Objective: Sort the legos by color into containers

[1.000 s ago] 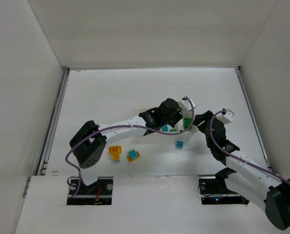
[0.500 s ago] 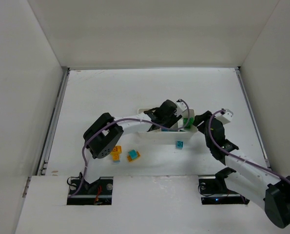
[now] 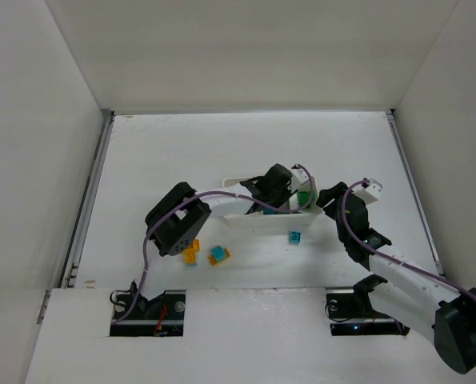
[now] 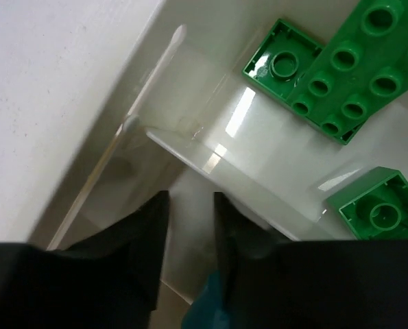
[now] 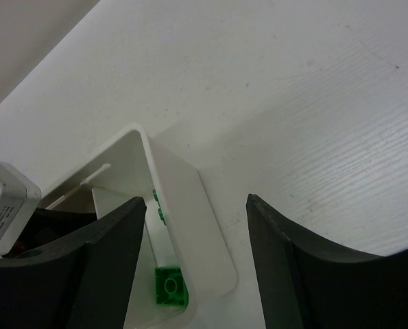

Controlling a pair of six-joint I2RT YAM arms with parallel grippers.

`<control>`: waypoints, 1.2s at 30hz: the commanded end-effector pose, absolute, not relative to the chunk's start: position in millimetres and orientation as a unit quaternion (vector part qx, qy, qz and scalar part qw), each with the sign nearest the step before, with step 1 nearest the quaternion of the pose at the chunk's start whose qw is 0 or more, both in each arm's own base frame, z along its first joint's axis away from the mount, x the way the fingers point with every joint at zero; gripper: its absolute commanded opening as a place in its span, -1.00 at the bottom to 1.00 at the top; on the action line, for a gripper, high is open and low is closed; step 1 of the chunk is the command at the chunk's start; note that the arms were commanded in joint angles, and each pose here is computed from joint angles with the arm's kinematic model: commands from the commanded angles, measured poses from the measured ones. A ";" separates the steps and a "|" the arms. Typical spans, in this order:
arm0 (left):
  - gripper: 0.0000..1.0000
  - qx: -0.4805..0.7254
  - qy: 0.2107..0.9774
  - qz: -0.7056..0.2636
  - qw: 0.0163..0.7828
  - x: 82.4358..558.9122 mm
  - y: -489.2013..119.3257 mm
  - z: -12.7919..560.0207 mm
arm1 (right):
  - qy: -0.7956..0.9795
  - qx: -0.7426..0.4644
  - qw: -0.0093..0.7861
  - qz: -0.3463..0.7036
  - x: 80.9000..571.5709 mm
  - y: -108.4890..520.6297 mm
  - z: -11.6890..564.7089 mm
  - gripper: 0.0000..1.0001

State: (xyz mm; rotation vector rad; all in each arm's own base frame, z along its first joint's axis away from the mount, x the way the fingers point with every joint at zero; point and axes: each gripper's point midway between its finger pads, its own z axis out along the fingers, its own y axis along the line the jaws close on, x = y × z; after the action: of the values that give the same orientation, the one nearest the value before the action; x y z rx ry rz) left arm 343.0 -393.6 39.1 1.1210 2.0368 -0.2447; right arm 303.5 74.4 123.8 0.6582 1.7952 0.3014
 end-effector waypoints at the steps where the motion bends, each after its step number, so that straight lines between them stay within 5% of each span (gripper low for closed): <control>1: -0.48 0.436 0.803 -0.104 0.392 347.5 -394.3 47.3 | 0.749 0.277 0.584 0.146 310.1 80.8 139.4 0.33; 8: -0.78 0.427 0.785 -0.102 0.437 349.8 -395.1 92.3 | 0.749 0.277 0.584 0.147 309.8 80.7 139.6 0.33; 16: -0.81 0.410 0.748 -0.118 0.508 342.0 -392.4 180.4 | 0.748 0.277 0.585 0.147 310.5 81.0 140.5 0.34; 22: -0.80 0.411 0.752 -0.120 0.502 336.6 -388.3 183.2 | 0.746 0.277 0.586 0.149 309.5 80.5 141.5 0.34; 25: -0.62 0.419 0.764 -0.116 0.476 329.1 -388.1 169.2 | 0.745 0.278 0.587 0.150 309.4 80.5 142.4 0.34; 29: -0.14 0.411 0.797 -0.092 0.433 327.1 -379.7 135.4 | 0.746 0.276 0.587 0.152 309.5 81.6 142.6 0.34; 36: 0.07 0.412 0.824 -0.092 0.377 316.6 -379.3 101.2 | 0.747 0.274 0.585 0.156 308.7 83.3 142.4 0.34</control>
State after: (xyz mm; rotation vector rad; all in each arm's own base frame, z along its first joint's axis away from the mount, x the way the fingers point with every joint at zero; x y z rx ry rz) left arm 318.0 -371.9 86.5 1.0854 2.0904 -0.2032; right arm 303.4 75.5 122.8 0.6548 1.8006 0.3051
